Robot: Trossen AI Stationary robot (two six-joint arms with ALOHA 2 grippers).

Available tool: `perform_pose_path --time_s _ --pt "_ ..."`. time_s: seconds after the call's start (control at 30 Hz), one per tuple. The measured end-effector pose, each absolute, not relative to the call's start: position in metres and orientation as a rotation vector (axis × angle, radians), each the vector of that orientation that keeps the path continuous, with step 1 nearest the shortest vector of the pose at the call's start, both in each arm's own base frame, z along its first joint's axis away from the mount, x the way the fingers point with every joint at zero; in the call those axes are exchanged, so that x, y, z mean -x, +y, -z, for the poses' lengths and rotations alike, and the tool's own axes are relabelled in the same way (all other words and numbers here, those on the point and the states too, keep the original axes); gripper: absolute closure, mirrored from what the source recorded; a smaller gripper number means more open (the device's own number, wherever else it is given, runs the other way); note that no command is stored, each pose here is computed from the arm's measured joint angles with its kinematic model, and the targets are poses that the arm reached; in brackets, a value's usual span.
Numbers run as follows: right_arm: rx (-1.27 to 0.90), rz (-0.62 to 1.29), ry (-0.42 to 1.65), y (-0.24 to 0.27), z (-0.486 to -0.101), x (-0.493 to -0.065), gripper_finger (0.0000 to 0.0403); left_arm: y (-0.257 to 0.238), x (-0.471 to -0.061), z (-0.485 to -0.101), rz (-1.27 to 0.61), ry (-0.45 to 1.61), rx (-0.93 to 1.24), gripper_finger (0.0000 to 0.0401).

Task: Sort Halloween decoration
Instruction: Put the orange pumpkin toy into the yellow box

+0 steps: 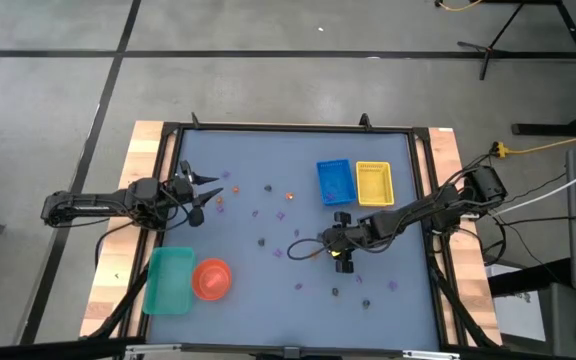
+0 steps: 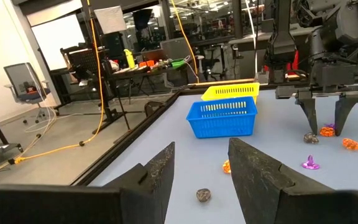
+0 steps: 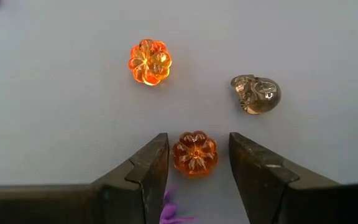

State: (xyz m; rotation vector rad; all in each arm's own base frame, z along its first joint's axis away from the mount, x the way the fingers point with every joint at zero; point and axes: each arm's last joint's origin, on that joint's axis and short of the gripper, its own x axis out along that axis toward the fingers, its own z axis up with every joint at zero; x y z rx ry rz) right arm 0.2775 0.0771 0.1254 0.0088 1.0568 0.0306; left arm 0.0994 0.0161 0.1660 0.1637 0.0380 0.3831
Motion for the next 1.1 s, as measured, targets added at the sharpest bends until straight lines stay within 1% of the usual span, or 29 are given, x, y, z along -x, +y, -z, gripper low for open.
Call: perform_pose_path --time_s 0.17,0.23,0.47,0.57,0.63,0.87,1.1 --pt "-0.009 -0.031 1.057 0.077 -0.125 -0.277 0.0234 0.016 -0.099 -0.166 -0.383 0.038 -0.164 0.0264" --pt "-0.009 -0.031 1.057 0.077 -0.125 -0.277 0.0240 0.016 -0.099 -0.166 -0.383 0.038 -0.164 0.0264" --pt "-0.018 -0.051 1.062 0.078 -0.125 -0.277 0.0302 0.016 -0.099 -0.166 -0.383 0.038 -0.164 0.0264" --pt "-0.018 -0.051 1.063 0.078 -0.125 -0.277 0.0317 0.016 -0.099 -0.166 -0.383 0.038 -0.164 0.0264" --pt "-0.018 -0.051 1.063 0.078 -0.125 -0.277 0.0317 0.016 -0.099 -0.166 -0.383 0.038 -0.164 0.0264" --pt "-0.019 -0.053 1.067 0.079 -0.129 -0.280 0.0295 0.016 -0.099 -0.166 -0.383 0.038 -0.164 0.0264" --pt "-0.005 -0.063 1.183 0.082 -0.151 -0.288 0.0307 0.016 -0.099 -0.166 -0.383 0.038 -0.164 0.0264"
